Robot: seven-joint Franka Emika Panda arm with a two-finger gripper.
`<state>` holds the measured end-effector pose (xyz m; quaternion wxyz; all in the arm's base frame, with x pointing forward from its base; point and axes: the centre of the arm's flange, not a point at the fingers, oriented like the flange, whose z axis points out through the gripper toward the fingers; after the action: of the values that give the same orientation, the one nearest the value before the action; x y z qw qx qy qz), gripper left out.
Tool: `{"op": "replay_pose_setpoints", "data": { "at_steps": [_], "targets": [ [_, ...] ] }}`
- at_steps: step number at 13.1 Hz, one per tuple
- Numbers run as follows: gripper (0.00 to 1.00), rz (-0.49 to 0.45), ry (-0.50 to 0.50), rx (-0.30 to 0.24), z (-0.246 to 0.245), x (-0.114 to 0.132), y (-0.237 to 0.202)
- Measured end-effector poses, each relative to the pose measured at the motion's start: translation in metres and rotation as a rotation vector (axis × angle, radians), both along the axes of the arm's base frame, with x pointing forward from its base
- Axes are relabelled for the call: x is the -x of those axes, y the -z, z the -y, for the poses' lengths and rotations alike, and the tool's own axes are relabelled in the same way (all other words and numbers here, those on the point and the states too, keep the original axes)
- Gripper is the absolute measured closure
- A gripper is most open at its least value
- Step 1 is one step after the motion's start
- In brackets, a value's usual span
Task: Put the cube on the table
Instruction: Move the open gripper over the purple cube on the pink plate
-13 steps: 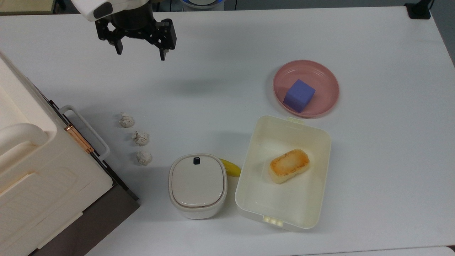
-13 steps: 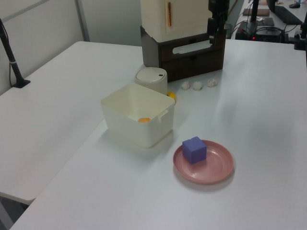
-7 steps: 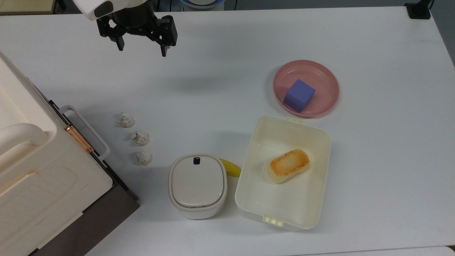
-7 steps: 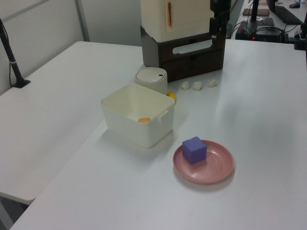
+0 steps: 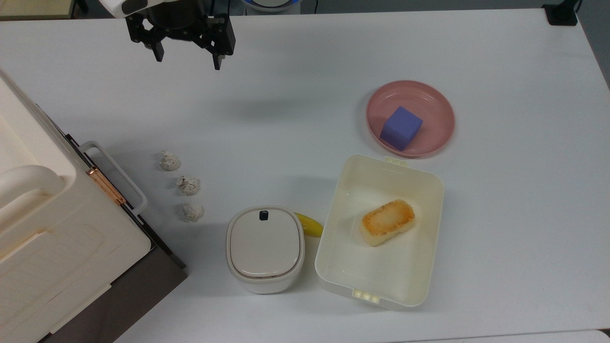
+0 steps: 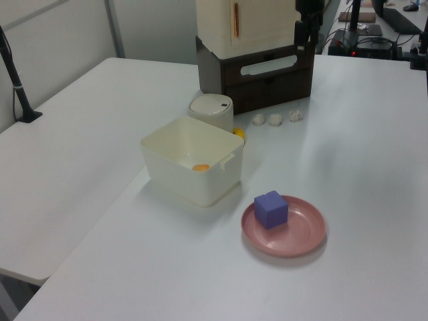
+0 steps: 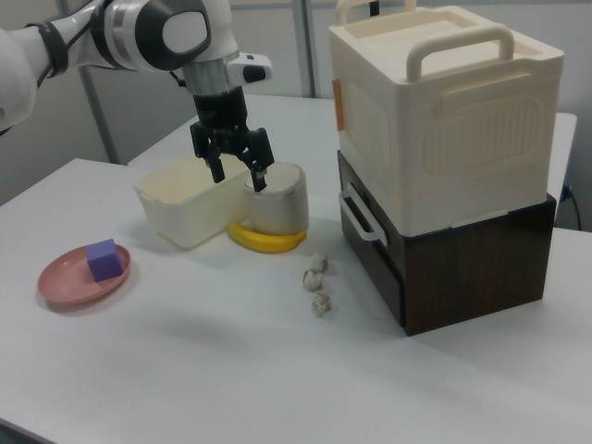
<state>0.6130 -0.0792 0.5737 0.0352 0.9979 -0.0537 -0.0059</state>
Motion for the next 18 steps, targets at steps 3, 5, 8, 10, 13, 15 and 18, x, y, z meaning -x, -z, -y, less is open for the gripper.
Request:
{"op": "replay_pose_setpoints", "data": {
  "at_steps": [3,5,8,10,13,15,18],
  "targets": [
    [0.0,-0.001,-0.003,-0.003,-0.002,0.001,0.0],
    [0.0,-0.009,-0.007,-0.006,-0.005,0.008,0.001],
    [0.0,-0.016,-0.022,-0.046,-0.021,0.016,0.003],
    [0.0,-0.03,-0.057,-0.057,-0.043,0.016,0.009],
    [0.0,-0.05,-0.121,-0.063,-0.084,0.019,0.017],
    [0.0,-0.069,-0.167,-0.078,-0.116,0.021,0.025],
    [0.0,-0.105,-0.23,-0.077,-0.155,0.024,0.044]
  ]
}}
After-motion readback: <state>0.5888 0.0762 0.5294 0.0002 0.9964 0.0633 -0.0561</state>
